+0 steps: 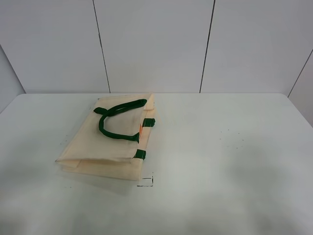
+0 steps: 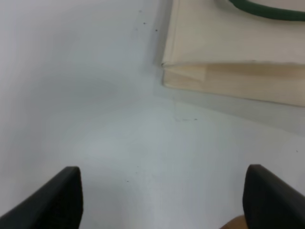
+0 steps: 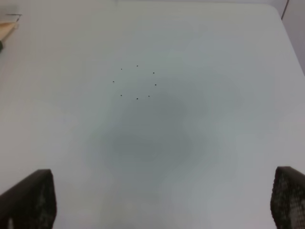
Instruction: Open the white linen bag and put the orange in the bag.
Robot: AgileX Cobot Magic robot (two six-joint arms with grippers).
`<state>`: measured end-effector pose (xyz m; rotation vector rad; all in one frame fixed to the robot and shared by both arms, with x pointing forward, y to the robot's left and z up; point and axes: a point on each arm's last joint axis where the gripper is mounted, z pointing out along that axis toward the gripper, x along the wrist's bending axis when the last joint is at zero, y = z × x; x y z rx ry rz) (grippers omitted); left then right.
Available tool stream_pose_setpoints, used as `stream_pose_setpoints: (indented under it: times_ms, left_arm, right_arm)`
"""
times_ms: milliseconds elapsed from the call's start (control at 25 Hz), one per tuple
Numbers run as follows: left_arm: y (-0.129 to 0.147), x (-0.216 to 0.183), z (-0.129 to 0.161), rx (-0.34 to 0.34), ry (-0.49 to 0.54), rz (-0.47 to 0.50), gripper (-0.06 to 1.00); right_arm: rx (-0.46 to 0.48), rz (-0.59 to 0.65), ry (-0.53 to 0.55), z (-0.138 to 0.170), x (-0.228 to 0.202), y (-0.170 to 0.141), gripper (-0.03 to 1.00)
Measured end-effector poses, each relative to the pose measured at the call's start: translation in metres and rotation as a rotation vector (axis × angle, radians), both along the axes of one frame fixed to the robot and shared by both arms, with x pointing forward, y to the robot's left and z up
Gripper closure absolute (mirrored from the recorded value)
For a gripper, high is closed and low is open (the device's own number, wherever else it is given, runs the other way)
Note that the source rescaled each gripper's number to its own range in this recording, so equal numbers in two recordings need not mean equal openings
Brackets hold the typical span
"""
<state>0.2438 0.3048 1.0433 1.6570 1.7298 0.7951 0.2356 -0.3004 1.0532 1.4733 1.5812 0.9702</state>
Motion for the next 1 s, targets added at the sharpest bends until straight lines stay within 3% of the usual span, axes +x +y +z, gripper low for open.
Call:
stream_pose_setpoints:
  times_ms: [640,840,1000]
  left_arm:
    - [0.0,0.0,0.0,0.0,-0.001,0.004,0.07]
    - [0.0,-0.013,-0.001,-0.003,-0.088,0.004,0.07]
    - [0.001,-0.016,-0.002,-0.003,-0.096,0.004,0.07]
  right_arm:
    - [0.0,0.0,0.0,0.0,0.0,0.0,-0.03]
    - [0.0,0.0,0.0,0.0,0.0,0.0,-0.03]
    - [0.0,0.0,0.0,0.0,0.0,0.0,-0.03]
